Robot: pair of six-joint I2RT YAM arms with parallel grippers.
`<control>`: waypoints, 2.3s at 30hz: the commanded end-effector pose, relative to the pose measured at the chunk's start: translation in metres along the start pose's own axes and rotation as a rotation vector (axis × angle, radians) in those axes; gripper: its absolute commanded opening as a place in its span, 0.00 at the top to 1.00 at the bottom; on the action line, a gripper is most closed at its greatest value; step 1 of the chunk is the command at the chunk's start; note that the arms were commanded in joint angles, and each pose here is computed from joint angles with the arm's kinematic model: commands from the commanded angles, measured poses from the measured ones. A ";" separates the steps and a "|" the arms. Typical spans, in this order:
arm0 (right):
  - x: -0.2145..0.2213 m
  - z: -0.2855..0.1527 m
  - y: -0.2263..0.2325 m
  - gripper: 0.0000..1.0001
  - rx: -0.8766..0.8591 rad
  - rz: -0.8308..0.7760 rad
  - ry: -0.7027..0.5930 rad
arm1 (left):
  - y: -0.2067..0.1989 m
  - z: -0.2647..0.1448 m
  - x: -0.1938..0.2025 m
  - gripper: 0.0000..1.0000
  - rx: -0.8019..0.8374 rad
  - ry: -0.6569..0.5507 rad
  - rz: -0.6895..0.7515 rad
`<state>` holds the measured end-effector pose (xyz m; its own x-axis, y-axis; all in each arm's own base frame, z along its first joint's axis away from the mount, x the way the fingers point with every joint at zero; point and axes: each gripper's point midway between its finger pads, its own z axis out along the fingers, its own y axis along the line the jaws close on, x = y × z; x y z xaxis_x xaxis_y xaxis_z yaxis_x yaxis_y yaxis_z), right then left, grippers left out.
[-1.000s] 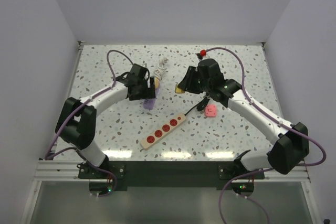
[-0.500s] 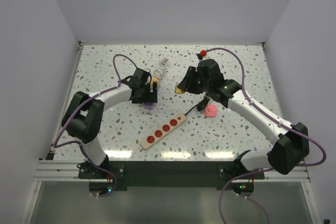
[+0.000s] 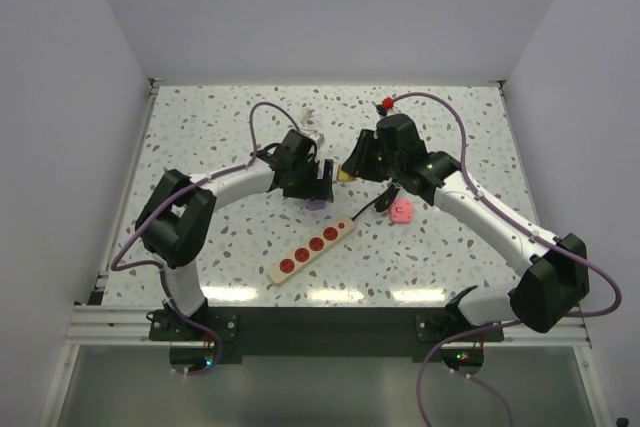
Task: Insert the plug
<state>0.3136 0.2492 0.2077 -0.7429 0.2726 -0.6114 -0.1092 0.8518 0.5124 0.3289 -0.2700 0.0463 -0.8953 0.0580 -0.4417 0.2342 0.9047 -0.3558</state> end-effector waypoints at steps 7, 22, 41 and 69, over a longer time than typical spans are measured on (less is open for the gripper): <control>-0.016 -0.006 0.005 1.00 0.015 -0.061 -0.014 | -0.036 -0.017 -0.008 0.15 0.104 -0.003 0.045; -0.048 0.035 -0.007 1.00 0.017 -0.189 0.149 | 0.074 -0.118 -0.075 0.15 0.021 -0.263 -0.191; -0.001 0.084 0.001 1.00 0.028 -0.204 0.340 | 0.040 -0.052 -0.136 0.18 0.071 -0.254 -0.152; 0.029 0.091 -0.006 1.00 0.046 -0.211 0.387 | 0.039 -0.004 -0.126 0.19 -0.003 -0.185 -0.104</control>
<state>0.3526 0.2853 0.1046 -0.9238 -0.1107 -0.3665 -0.2405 0.9127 0.3305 0.4355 -0.2327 0.0800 -0.8568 -0.1276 -0.4996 0.1056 0.9049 -0.4123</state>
